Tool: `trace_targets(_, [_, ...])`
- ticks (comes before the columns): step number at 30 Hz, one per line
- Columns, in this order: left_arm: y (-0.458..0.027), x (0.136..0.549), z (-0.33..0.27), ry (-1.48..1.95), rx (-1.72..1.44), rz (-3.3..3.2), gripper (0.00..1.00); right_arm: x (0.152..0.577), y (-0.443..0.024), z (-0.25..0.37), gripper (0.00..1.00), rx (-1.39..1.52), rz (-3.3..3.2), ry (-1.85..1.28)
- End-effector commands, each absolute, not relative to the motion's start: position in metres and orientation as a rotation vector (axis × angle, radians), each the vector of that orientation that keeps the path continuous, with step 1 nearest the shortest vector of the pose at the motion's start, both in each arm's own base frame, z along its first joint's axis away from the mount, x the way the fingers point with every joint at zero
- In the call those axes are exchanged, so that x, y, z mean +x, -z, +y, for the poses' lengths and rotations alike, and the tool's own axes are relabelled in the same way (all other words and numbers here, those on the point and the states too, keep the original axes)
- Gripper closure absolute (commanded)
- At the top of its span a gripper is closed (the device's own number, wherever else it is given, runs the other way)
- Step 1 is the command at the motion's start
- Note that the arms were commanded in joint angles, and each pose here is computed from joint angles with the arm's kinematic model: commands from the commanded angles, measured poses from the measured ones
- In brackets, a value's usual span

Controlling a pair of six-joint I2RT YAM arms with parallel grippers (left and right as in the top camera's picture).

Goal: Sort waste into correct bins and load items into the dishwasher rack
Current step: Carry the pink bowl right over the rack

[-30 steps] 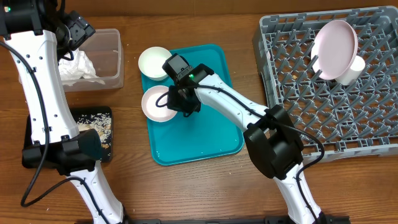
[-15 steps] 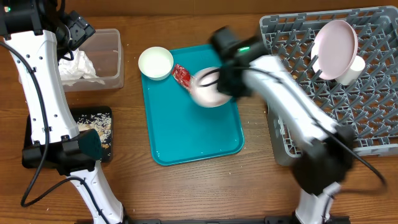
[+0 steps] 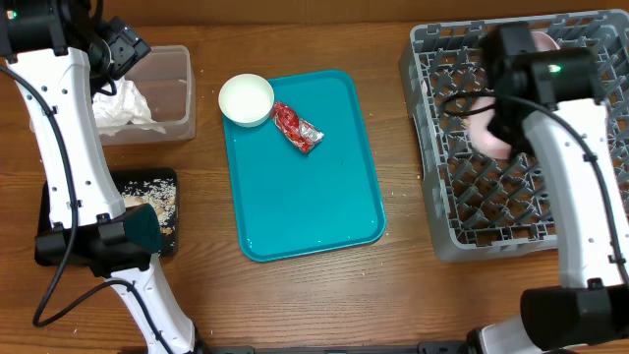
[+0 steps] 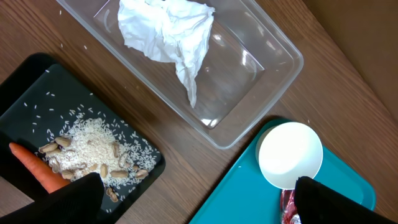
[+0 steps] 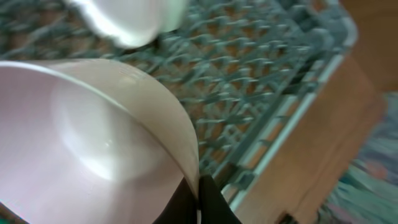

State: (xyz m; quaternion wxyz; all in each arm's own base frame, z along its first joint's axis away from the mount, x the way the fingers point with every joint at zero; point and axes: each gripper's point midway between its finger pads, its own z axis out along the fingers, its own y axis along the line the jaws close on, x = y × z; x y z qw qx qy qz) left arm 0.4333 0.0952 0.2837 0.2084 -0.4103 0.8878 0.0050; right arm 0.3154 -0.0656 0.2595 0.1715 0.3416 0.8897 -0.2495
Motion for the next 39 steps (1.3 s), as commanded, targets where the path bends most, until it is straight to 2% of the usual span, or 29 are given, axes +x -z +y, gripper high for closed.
trace_targets(1, [-0.279,0.435,0.094,-0.019,-1.118,2.496,0.0,0.299,-0.27,-0.111,0.96,1.118,2.322,0.936])
trace_targets(9, [-0.279,0.435,0.094,-0.019,-1.118,2.496,0.0,0.253,-0.26,-0.194,0.96,1.388,1.886,1.352])
trace_targets(18, [-0.279,0.435,0.094,-0.019,-1.118,2.496,0.0,0.234,-0.238,-0.241,0.96,1.531,1.721,1.437])
trace_targets(30, [-0.279,0.435,0.094,-0.019,-1.118,2.496,0.0,0.252,-0.251,-0.257,0.96,1.332,1.664,1.604])
trace_targets(39, [-0.279,0.435,0.094,-0.019,-1.118,2.496,0.0,0.268,-0.222,-0.263,0.96,1.222,1.739,1.654])
